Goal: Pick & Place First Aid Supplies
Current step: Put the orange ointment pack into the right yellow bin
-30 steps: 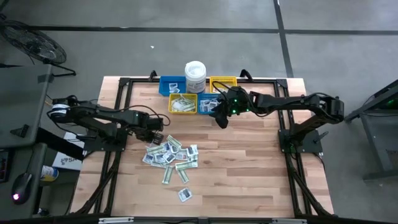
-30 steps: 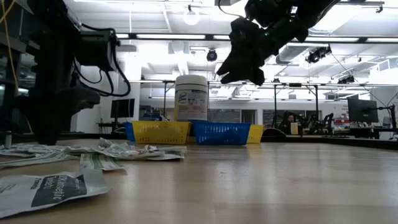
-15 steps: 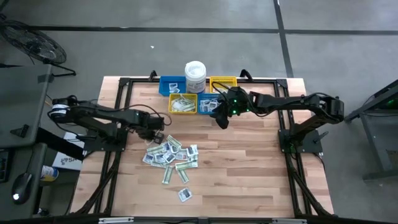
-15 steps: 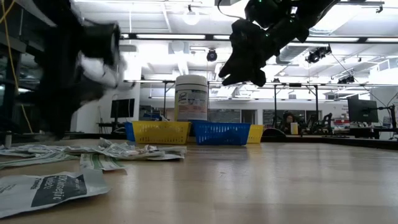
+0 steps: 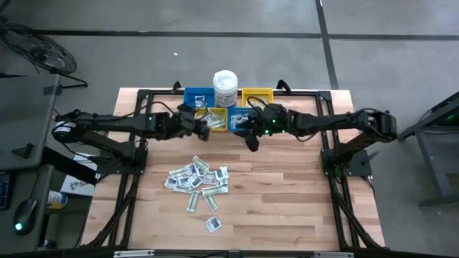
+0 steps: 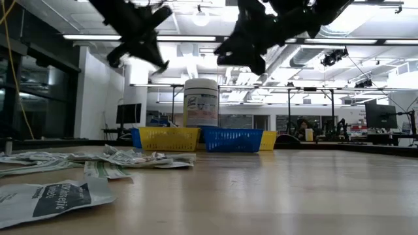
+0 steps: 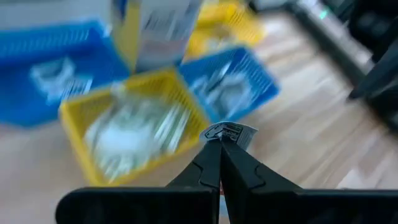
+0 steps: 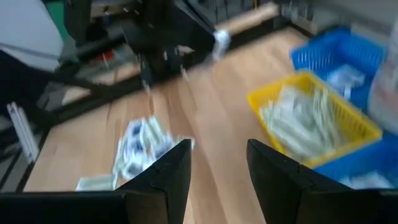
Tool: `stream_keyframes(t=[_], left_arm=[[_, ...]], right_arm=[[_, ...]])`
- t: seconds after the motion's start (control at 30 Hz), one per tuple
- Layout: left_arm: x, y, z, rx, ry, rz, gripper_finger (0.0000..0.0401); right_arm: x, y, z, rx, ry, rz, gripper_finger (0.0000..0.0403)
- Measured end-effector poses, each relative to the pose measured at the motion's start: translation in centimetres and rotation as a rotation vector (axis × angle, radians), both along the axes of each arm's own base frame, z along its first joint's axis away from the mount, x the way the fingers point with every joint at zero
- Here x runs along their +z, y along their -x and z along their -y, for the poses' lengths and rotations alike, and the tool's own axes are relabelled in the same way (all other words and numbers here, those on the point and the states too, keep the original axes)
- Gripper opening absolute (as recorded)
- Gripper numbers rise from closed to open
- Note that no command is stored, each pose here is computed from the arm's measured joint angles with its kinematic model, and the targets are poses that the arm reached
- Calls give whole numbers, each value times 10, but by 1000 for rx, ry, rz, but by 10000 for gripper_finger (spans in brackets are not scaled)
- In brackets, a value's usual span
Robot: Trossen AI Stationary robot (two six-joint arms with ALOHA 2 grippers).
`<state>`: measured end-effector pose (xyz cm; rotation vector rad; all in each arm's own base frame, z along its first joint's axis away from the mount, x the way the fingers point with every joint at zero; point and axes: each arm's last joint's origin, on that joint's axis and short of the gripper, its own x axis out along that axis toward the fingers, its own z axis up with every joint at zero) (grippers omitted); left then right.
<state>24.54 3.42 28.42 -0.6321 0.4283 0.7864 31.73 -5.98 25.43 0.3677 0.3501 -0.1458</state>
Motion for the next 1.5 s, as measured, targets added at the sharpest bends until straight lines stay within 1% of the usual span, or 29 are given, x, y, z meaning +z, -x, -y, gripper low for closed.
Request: stream_keyframes(t=[0.07,0.17,0.3,0.4,0.53,0.83,1.23,1.4,1.5], left_arm=[[10,-5,-1,-8,-63,67,0],[22,-11,-2,-6,-123,162,0],[29,-17,-3,-17,-176,234,0],[31,-19,-3,-20,-189,258,0],[31,-21,-4,-18,-193,273,0],[31,-23,-4,-21,-198,277,0],[30,-23,-4,-25,-203,269,0],[30,-23,-4,-27,-202,267,0],[30,-23,-4,-27,-202,266,0]], right_arm=[[5,-3,-6,-20,49,47,149],[11,-6,-15,-83,123,100,149],[19,-8,-24,-191,195,171,149],[24,-9,-27,-257,216,212,149],[23,-13,-27,-285,216,257,149],[-1,-33,-25,-307,160,301,149],[-6,-68,-18,-310,158,314,149],[-6,-70,-9,-343,161,305,149],[-8,-69,-4,-350,126,288,142]])
